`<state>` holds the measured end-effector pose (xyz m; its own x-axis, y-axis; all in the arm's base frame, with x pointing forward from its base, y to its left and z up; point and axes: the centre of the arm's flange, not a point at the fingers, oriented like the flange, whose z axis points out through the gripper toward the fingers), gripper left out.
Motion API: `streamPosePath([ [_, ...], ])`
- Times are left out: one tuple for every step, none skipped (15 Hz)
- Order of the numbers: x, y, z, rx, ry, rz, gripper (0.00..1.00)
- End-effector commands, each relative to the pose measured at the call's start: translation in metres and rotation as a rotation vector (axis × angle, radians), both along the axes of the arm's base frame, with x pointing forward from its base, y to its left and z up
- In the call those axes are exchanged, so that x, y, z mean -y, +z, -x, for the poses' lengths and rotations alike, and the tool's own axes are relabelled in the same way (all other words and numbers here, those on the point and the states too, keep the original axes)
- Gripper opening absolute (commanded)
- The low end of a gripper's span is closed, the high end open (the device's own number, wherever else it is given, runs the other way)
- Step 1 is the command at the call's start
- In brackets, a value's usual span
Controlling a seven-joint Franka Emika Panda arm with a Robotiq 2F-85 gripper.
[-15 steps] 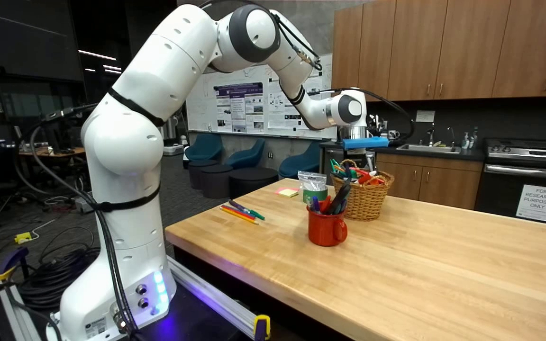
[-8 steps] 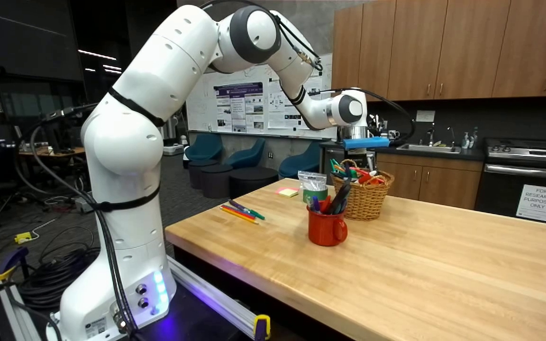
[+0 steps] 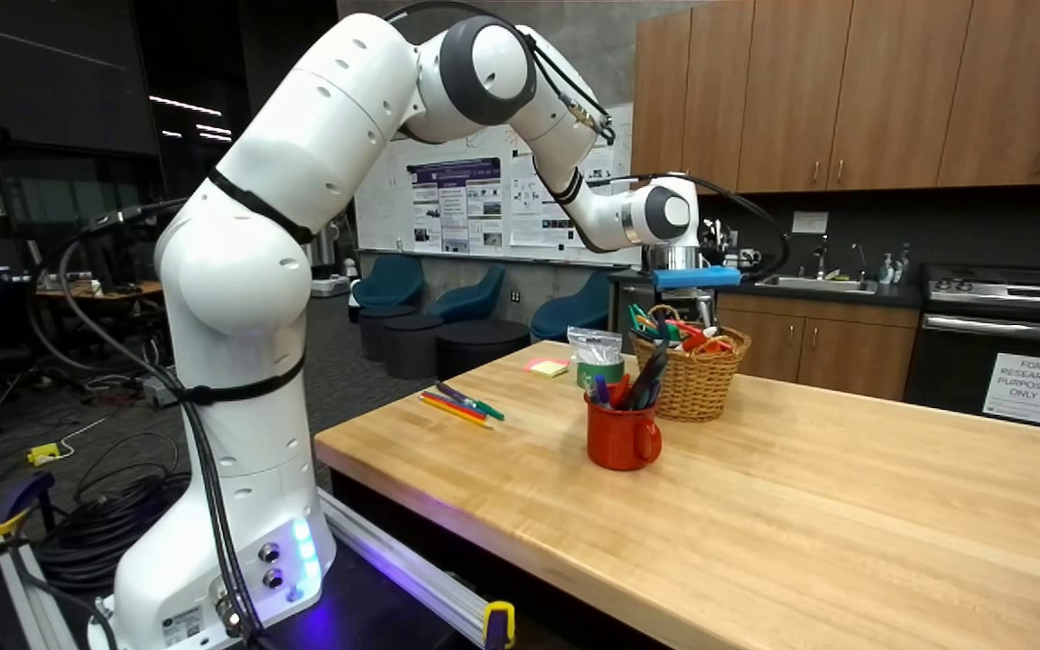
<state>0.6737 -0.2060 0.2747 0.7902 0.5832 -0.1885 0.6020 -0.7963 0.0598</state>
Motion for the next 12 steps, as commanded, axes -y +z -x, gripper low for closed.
streamPosePath([
  [0.002, 0.001, -0.003, -0.011, 0.017, -0.005, 0.31],
  [0.002, 0.000, -0.002, -0.011, 0.019, -0.006, 0.27],
  [0.002, 0.000, -0.002, -0.011, 0.019, -0.006, 0.20],
  [0.002, 0.001, -0.002, -0.010, 0.019, -0.005, 0.10],
  [0.001, 0.003, -0.001, -0.007, 0.019, -0.004, 0.03],
  [0.000, 0.005, -0.001, -0.001, 0.017, -0.004, 0.00],
  [-0.003, 0.009, -0.001, 0.008, 0.018, -0.003, 0.03],
  [-0.006, 0.014, -0.001, 0.020, 0.019, 0.001, 0.04],
  [-0.009, 0.018, -0.001, 0.032, 0.019, 0.005, 0.04],
  [-0.013, 0.023, -0.001, 0.050, 0.020, 0.009, 0.04],
  [-0.016, 0.030, -0.002, 0.069, 0.022, 0.012, 0.04],
  [-0.020, 0.037, -0.003, 0.090, 0.024, 0.016, 0.04],
])
